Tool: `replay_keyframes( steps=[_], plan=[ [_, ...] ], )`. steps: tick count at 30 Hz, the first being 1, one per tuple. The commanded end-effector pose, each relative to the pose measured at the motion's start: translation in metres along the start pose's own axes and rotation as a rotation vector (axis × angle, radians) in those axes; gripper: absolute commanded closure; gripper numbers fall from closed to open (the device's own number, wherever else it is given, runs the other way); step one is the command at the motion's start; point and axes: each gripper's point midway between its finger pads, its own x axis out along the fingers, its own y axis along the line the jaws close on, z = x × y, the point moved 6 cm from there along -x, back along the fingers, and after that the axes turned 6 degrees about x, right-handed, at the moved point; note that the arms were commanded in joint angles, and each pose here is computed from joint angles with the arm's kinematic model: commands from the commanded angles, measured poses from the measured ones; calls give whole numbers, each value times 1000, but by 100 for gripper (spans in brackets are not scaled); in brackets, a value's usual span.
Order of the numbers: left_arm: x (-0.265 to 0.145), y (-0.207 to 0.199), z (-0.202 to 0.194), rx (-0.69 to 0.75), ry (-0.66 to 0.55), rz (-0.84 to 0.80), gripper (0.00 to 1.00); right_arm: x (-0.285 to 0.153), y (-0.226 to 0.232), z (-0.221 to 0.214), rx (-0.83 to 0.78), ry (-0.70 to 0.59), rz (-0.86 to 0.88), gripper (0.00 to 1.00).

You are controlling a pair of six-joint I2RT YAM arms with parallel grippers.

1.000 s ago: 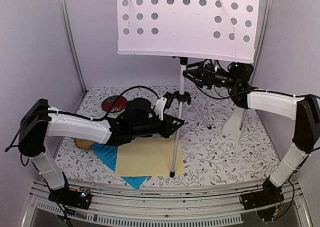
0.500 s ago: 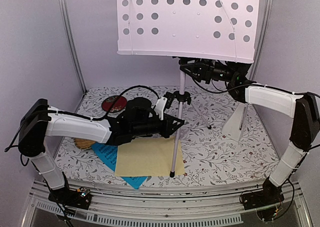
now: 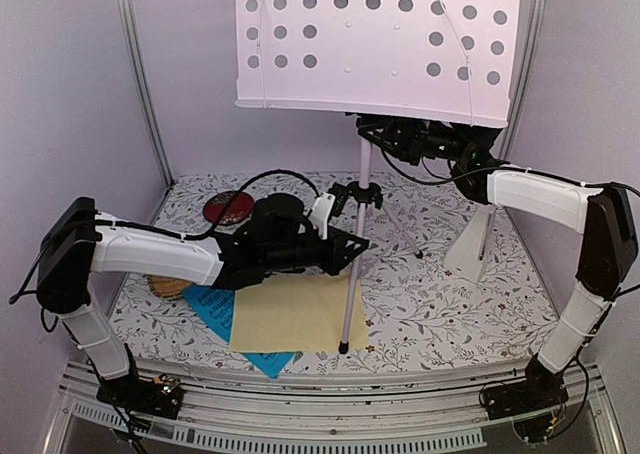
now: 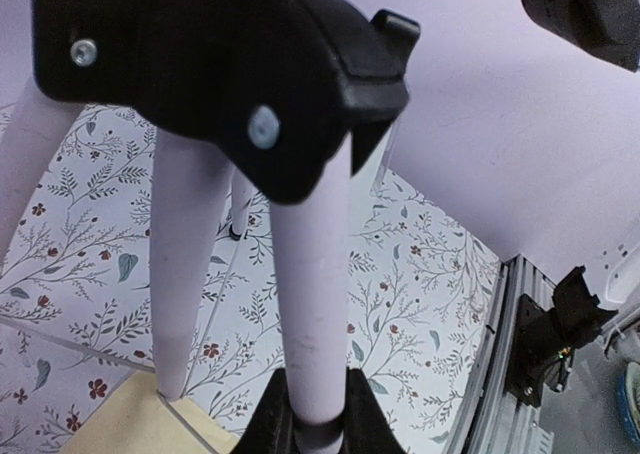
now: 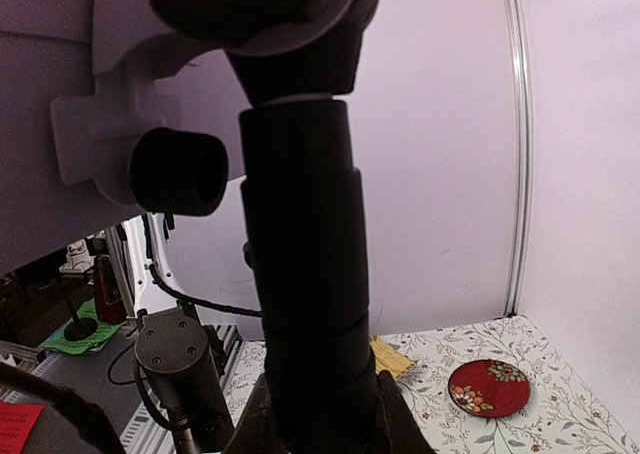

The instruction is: Pack up the instrument practice props

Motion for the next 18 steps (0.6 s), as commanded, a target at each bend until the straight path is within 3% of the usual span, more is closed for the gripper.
replay_keyframes(
  steps=[1,12,18],
  plan=[
    [3,1,22,67,-51,25,100,2,21,19,11,-22,40,99],
    [-4,-23,113,189,-277,14,100,-9,56,45,-61,-56,39,99],
    [-14,-34,135,192,-366,-22,100,-12,68,48,-71,-69,30,99]
  ],
)
